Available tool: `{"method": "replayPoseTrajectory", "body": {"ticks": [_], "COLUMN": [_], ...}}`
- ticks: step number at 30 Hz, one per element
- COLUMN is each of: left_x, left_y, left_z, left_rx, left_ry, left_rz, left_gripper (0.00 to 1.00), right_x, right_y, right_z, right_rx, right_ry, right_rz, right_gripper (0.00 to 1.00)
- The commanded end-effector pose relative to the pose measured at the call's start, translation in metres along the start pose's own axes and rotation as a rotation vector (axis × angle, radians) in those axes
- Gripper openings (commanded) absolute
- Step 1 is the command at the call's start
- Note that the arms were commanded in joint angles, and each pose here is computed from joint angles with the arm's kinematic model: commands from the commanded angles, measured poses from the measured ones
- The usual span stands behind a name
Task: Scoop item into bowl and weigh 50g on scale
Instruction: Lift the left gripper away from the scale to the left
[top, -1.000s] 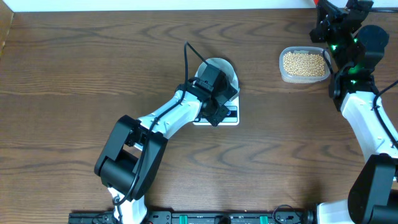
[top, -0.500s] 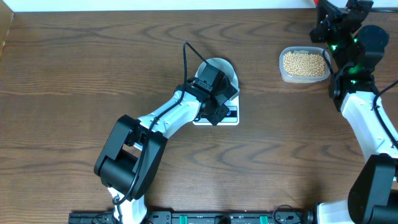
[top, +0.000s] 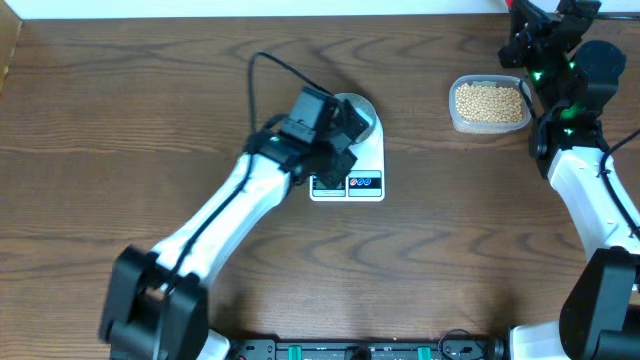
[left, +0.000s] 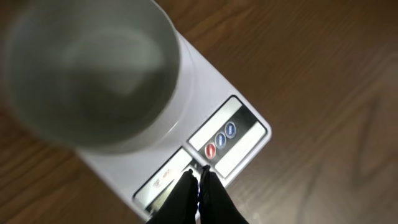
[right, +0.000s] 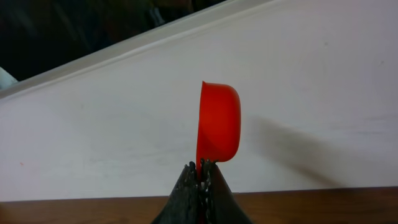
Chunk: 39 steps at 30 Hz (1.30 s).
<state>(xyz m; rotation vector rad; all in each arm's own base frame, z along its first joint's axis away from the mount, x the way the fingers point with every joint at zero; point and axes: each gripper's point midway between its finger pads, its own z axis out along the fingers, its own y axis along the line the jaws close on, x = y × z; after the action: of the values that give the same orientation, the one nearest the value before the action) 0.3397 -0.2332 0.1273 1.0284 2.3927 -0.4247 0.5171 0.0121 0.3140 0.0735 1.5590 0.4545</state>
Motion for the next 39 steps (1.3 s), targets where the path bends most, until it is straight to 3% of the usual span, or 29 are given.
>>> {"method": "replayPoseTrajectory", "body": {"ticks": [1, 5, 16, 22, 29, 34, 39], "left_x": [0.009, 0.023, 0.058, 0.079, 0.095, 0.095, 0.074], "left_y": [0.019, 0.089, 0.223, 0.275, 0.293, 0.293, 0.271], "left_z": [-0.018, -0.037, -0.08, -0.104, -0.119, -0.119, -0.101], "left_rx": [-0.078, -0.303, -0.536, -0.645, -0.684, -0.682, -0.566], "left_ry": [0.024, 0.038, -0.075, -0.136, -0.161, -0.166, -0.199], "left_rz": [-0.024, -0.114, -0.357, -0.437, -0.532, -0.542, -0.497], "left_gripper": [0.07, 0.08, 0.08, 0.08, 0.08, 0.07, 0.08], "right_x": [-0.014, -0.016, -0.028, -0.016, 0.001, 0.008, 0.007], "right_y": [0.008, 0.008, -0.031, -0.062, -0.096, -0.1, -0.091], "right_z": [0.001, 0.0, -0.004, 0.003, 0.015, 0.018, 0.021], "right_rx": [-0.017, -0.018, 0.197, 0.264, 0.251, 0.245, 0.202], "right_ry": [-0.037, -0.043, -0.133, -0.173, -0.263, -0.263, -0.246], "right_rz": [-0.032, -0.013, 0.107, 0.233, 0.399, 0.416, 0.412], "right_gripper": [0.01, 0.01, 0.01, 0.01, 0.01, 0.01, 0.01]}}
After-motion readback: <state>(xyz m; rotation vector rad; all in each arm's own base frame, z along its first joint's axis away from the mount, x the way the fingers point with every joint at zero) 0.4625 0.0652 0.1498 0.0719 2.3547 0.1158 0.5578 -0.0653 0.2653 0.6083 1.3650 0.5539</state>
